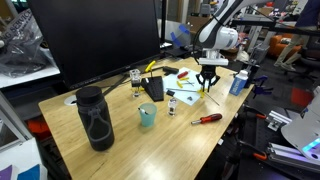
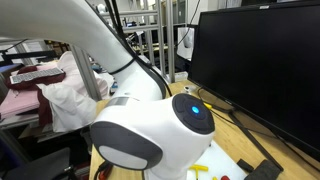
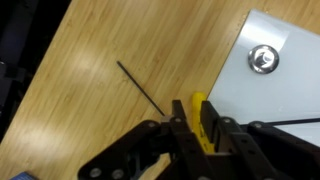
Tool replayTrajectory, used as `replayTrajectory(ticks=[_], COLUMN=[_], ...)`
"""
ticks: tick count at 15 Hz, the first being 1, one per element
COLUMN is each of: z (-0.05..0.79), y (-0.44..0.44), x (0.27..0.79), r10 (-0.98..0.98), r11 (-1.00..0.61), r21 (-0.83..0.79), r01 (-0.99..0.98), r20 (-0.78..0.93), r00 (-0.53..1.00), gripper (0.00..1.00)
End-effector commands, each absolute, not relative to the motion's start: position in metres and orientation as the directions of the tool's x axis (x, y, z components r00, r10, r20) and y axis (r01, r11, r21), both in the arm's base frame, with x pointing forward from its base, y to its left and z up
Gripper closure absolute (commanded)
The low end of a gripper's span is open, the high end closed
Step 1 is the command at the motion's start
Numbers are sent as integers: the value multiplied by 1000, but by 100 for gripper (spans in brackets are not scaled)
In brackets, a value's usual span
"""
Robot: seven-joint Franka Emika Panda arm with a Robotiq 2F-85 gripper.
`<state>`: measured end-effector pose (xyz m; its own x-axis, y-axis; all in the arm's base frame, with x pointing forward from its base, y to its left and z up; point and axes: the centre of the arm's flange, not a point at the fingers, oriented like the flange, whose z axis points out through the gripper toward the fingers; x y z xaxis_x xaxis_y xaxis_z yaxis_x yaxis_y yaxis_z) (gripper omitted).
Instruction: Remove one yellow object from the table and put it on the black rack
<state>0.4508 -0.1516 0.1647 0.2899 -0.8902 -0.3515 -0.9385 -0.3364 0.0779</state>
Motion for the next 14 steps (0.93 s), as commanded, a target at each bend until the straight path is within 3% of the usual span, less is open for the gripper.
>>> replayTrajectory(ticks=[1,3,4,5,6,7,8,12,14], z=[191,198,199,199,195,196,196,188,182], y=[-151,-152,-152,-153,-153,-153,-153,-153,-155], x=[448,448,448,449,454,454,454,451,450], r10=[-878,-877,-878,-879,-881,-881,-881,-910,-925], r11=[-357,-362,-359,-354,-353,-352,-353,-285,-232], r21=[90,74,57,30,56,54,53,34,18], r01=[-930,-929,-932,-935,-934,-934,-934,-958,-973], r20=[-371,-364,-360,-352,-357,-356,-356,-322,-315], r00=[302,313,316,322,311,312,312,260,214], gripper=[94,94,50,49,69,61,30,3,0])
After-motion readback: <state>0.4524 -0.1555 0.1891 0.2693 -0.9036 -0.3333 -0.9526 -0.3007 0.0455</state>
